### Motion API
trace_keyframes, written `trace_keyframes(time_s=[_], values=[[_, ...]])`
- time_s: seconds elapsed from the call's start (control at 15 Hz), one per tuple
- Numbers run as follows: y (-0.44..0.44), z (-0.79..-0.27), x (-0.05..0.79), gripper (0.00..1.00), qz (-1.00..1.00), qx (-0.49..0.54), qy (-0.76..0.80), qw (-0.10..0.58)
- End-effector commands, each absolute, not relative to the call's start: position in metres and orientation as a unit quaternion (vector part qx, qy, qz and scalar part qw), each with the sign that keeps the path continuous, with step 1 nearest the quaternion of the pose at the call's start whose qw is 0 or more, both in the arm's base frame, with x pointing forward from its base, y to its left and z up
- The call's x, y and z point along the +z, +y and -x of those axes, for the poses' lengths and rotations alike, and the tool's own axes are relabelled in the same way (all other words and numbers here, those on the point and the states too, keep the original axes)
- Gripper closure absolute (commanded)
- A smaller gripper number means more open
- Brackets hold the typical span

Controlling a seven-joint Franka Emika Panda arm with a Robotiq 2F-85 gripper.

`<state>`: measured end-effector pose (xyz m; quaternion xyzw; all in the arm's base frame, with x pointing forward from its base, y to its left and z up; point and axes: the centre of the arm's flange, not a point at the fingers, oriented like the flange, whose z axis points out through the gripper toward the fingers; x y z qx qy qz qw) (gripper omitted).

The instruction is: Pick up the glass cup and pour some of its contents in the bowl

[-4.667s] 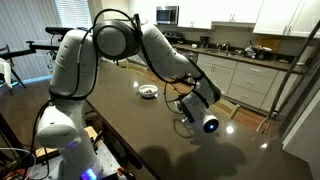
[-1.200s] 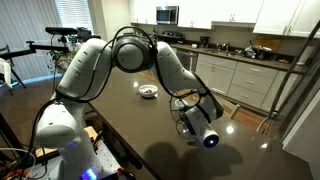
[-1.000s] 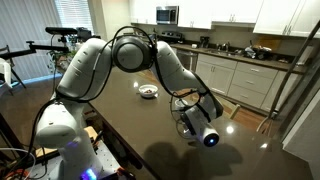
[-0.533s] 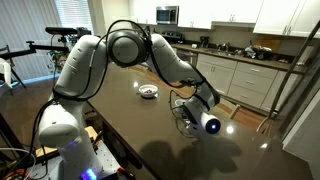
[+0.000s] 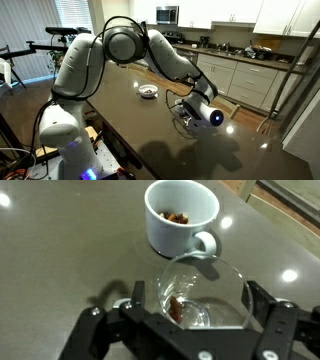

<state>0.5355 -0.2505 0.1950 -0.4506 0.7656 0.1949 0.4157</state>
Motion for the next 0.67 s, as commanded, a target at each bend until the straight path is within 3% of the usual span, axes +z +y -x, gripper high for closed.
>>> trace_keyframes(time_s=[0.0,0.6], values=[[-0.248,-0.526,0.215,0.0,0.454,0.198,0.775,0.391],[-0.253,-0.532,0.255,0.0,0.52,0.136,0.78,0.321]])
